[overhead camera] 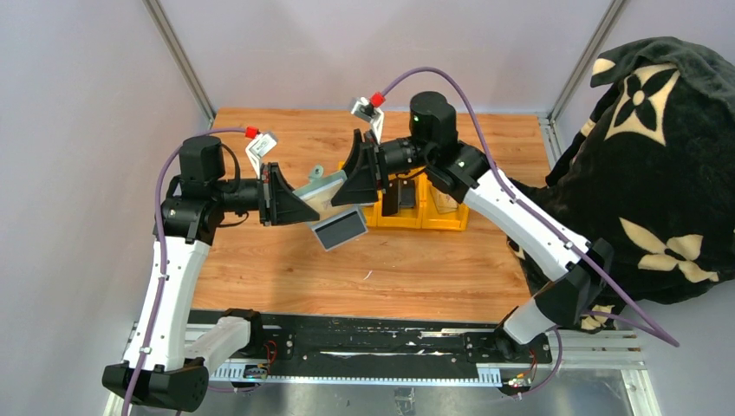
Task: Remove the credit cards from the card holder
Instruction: Remove the credit card from the card holder.
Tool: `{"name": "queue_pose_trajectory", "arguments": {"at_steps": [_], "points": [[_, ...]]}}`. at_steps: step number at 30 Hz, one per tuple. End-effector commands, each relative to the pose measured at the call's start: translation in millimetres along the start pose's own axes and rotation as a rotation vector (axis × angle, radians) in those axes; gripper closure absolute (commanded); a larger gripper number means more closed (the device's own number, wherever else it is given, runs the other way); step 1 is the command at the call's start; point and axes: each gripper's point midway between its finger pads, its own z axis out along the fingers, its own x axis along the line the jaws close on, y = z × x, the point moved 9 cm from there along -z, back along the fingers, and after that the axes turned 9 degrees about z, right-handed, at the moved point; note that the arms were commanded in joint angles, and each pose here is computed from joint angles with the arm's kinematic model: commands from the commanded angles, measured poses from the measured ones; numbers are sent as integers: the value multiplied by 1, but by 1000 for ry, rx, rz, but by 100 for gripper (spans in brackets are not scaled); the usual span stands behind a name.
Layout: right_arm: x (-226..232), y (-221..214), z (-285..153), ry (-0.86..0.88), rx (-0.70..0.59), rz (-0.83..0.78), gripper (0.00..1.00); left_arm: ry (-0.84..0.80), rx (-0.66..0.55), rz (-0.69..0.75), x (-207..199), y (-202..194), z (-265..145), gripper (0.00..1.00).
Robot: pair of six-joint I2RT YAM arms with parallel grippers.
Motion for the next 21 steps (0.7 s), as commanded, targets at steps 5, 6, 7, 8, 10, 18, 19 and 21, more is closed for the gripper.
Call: {"name": "queue_pose_trajectory", "arguments": {"at_steps": [5, 6, 7, 8, 10, 18, 19, 21], "points": [[-7, -9, 16, -40, 218, -19, 77, -45, -6, 17, -11, 3, -2, 100], [-7, -7, 17, -39, 224, -27, 86, -44, -7, 19, -12, 4, -2, 100], [-6, -5, 19, -37, 229, -42, 95, -39, -8, 22, -12, 4, -2, 100], [-5, -4, 19, -40, 231, -44, 100, -32, -9, 26, -12, 5, -2, 91], [0, 3, 18, -51, 209, -61, 100, -22, -11, 31, -11, 6, -2, 60], [39, 29, 17, 70, -88, -156, 100, -8, -11, 71, -12, 2, -3, 5], [42, 28, 16, 84, -106, -127, 100, -8, -11, 75, -13, 1, -3, 4], [47, 32, 16, 108, -148, -130, 100, -9, -11, 83, -13, -1, -3, 2]]}}
